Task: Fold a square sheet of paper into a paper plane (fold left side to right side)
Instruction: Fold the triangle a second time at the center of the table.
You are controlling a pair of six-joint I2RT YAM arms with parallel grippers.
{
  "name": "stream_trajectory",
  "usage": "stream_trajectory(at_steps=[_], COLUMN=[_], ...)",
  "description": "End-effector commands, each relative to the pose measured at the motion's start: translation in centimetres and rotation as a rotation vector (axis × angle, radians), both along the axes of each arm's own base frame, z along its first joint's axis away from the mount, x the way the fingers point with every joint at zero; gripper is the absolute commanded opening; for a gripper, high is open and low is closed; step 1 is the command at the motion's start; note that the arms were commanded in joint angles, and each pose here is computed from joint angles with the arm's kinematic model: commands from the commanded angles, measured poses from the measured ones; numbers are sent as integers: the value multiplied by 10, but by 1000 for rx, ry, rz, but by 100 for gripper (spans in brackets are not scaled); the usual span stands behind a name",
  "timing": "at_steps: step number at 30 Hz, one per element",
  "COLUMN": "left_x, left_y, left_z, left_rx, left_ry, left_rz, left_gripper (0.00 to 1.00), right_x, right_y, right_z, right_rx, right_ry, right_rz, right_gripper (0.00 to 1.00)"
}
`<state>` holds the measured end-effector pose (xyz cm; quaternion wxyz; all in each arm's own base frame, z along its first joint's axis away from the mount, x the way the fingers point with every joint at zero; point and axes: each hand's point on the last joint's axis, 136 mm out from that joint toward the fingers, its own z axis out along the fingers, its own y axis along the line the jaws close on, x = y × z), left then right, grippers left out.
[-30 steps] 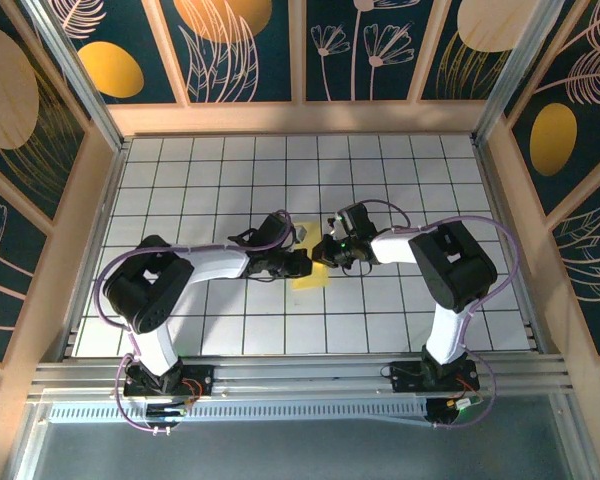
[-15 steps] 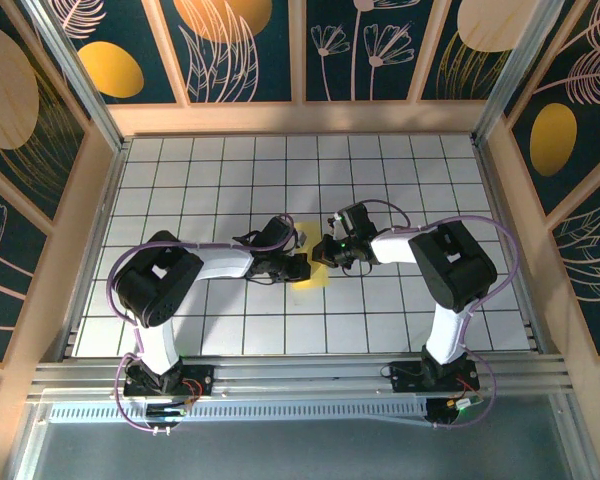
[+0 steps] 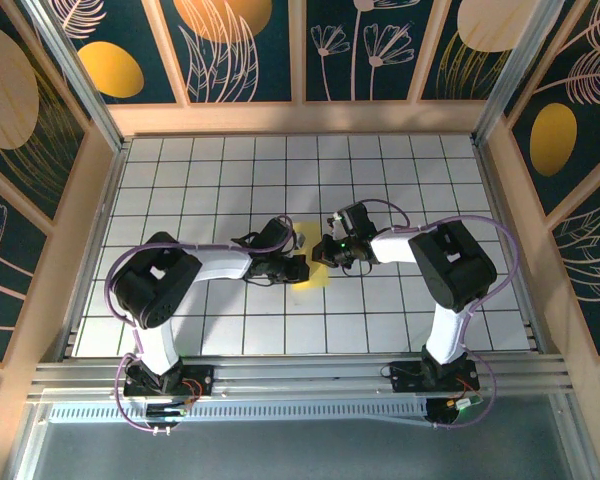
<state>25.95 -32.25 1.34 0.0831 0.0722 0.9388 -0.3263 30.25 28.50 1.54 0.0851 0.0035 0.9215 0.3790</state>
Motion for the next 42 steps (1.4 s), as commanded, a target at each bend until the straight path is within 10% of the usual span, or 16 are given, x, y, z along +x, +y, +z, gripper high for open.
stream_trajectory(at_steps=[1,42], left_x=[-17,-52], left_y=[19,37], left_z=[-14,9], left_rx=[65,-4], left_ry=[36,-7], left_rz=[-22,-81], left_gripper=[0,0], right_x=[-21,-21], right_y=[-30,-33], right_z=[-49,-51], right_rx=[-174,-183], right_ry=[114,130], right_rz=[-26,-24], right_gripper=[0,0])
